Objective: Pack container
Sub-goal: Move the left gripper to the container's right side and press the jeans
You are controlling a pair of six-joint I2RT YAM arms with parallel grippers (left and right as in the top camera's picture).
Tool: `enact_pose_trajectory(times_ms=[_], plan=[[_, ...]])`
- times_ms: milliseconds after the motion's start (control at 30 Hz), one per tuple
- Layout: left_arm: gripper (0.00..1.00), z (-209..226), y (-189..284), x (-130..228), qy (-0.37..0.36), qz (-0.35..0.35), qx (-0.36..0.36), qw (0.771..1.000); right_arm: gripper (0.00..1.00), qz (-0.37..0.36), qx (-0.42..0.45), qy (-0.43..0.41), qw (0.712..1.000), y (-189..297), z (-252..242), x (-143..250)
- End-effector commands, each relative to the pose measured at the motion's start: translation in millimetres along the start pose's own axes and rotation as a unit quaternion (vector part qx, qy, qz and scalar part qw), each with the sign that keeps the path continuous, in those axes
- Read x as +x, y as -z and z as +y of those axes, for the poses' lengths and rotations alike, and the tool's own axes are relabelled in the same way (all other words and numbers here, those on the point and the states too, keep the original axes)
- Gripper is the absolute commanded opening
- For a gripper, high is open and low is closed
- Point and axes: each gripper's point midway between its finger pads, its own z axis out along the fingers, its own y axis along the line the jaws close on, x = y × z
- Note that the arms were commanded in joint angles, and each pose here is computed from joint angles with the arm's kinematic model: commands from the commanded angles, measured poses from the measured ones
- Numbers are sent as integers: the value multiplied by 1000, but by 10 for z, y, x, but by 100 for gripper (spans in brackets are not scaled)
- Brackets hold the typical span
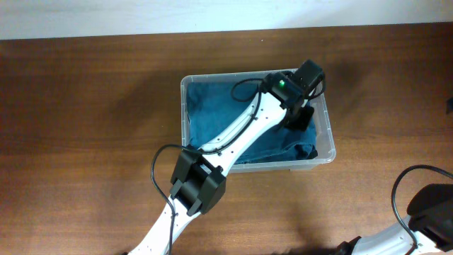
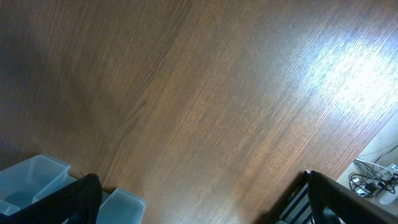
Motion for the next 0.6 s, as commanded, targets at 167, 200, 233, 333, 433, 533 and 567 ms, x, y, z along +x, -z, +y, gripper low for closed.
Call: enact_pose_trajectory(times_ms=[167,200,233,333,433,533,567], plan=[[1,121,693,-508,16,-103,5,995,98,-8,-1,0,1000,76,-25,24],[1,193,668,-519,19,-105,-9,994,98,-8,-1,0,1000,76,-25,24],[1,243,646,-524,21,-105,-21,994,99,-8,-1,0,1000,76,-25,23],[1,331,502,-557,23,-108,-43,993,98,-8,-1,0,1000,76,-25,24],[1,330,295,-574,21,-105,-44,993,98,-8,-1,0,1000,76,-25,24],[1,356,60,-540,21,-92,-47,994,98,-8,-1,0,1000,75,-25,23],[1,361,-10,-514,21,-85,-47,995,98,-8,-1,0,1000,76,-25,23]])
